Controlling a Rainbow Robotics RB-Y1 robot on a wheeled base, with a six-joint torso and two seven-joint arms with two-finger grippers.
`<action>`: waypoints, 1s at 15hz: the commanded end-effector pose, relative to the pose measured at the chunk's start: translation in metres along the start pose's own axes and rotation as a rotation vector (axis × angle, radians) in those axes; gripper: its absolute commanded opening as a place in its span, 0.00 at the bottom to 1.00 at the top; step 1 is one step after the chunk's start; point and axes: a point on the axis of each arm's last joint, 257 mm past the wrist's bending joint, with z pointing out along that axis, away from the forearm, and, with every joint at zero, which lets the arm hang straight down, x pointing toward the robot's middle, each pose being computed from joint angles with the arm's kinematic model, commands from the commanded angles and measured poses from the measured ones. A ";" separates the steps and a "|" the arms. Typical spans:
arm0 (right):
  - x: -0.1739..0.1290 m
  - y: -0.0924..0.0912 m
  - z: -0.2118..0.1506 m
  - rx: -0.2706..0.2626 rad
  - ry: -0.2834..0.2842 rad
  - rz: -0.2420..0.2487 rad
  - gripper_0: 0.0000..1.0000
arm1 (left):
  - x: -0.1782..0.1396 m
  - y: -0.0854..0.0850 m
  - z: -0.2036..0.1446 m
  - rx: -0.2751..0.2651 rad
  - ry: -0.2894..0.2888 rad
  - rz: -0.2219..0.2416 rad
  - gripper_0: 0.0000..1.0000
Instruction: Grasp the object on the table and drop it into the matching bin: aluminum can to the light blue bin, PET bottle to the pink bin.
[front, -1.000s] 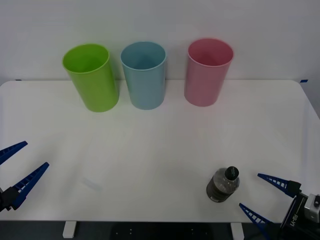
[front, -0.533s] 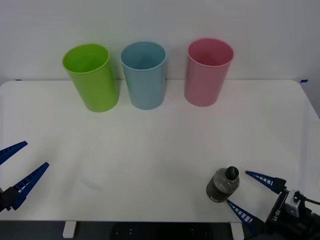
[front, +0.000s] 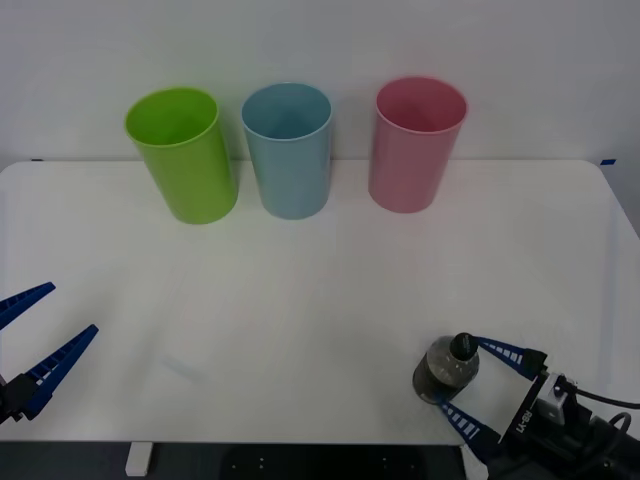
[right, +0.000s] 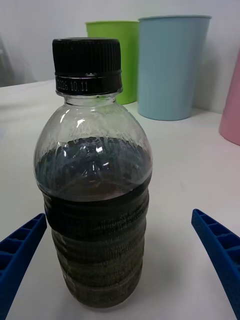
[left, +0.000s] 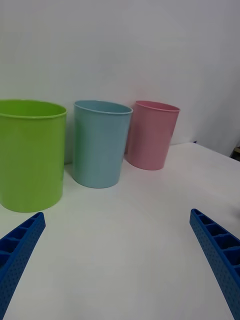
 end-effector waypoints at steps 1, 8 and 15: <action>0.000 0.001 0.008 0.004 -0.001 -0.010 1.00 | 0.000 0.000 0.000 0.000 0.000 0.000 1.00; 0.000 0.004 0.024 0.002 0.000 -0.024 1.00 | 0.000 0.000 0.000 0.000 0.000 0.000 1.00; 0.000 0.006 0.025 -0.002 -0.002 -0.035 0.65 | 0.000 0.000 0.000 0.000 0.000 0.000 1.00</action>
